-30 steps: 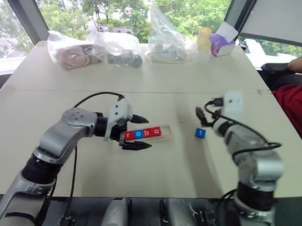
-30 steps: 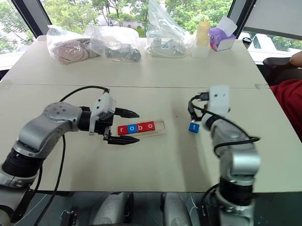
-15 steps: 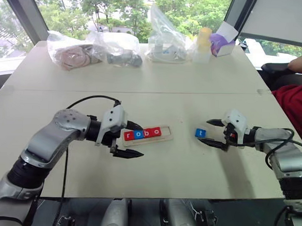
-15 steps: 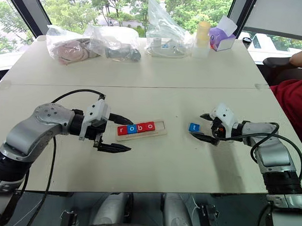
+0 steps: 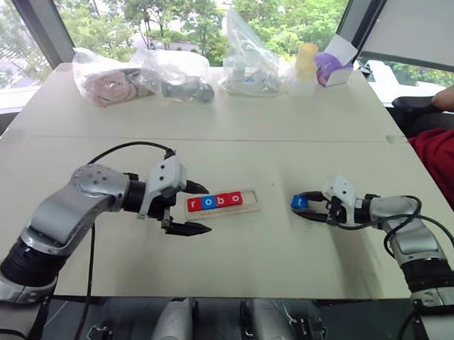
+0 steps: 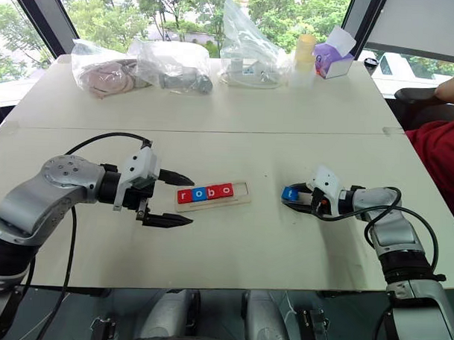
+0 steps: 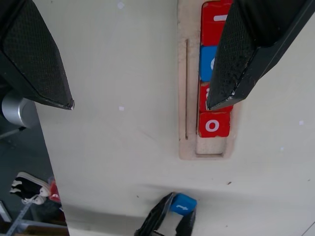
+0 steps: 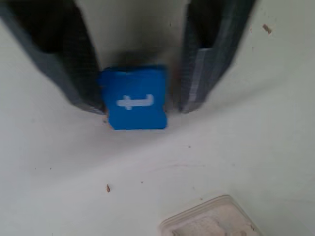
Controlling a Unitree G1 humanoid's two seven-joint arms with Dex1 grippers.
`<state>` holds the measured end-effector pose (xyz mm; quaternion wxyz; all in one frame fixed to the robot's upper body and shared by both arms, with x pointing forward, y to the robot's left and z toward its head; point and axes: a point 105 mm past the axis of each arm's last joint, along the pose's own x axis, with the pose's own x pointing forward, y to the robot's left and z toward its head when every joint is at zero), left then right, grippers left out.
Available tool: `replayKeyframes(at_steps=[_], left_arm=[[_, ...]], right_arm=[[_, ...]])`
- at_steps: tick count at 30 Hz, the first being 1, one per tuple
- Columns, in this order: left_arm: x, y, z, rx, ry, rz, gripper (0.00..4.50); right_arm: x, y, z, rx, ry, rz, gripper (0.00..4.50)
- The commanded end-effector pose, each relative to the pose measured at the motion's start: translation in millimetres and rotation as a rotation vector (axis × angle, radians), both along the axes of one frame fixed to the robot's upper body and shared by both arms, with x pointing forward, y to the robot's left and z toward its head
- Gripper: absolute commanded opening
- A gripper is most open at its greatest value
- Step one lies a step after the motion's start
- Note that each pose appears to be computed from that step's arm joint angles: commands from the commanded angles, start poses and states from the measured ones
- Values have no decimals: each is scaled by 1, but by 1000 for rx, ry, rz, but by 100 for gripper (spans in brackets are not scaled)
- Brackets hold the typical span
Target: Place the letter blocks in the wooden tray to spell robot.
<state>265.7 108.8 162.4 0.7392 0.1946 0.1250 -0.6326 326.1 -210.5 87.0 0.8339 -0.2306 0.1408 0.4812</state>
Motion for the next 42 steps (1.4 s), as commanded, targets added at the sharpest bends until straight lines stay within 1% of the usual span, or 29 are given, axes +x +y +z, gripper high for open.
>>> replayKeyframes(at_steps=[1, 3, 5, 7, 9, 12, 15, 21, 26, 33, 42], left_arm=[[3, 7, 9, 9, -44, 13, 450], [6, 13, 6, 23, -38, 32, 450], [11, 25, 0, 45, -23, 77, 450], [16, 37, -2, 56, -20, 124, 450], [20, 49, -2, 70, -22, 162, 450], [20, 59, 0, 80, -26, 197, 450], [14, 65, -1, 90, -25, 219, 450], [8, 62, -3, 68, -27, 250, 450], [6, 61, -8, 45, -12, 284, 450], [3, 59, -11, 33, -5, 300, 450], [3, 57, -12, 21, -9, 310, 450]], right_arm=[[3, -5, -2, -24, 2, -23, 119], [3, -5, -2, -27, 3, -23, 119], [8, 8, 11, 26, -20, -8, 119], [10, 27, 25, 68, -38, 43, 119], [7, 51, 37, 90, -38, 130, 119], [4, 78, 45, 74, -45, 241, 119], [6, 99, 46, 40, -42, 338, 119], [17, 106, 38, -14, -13, 400, 119], [29, 107, 33, -35, -10, 403, 119], [32, 107, 29, -67, 1, 457, 119], [38, 117, 24, -89, 7, 492, 119]])
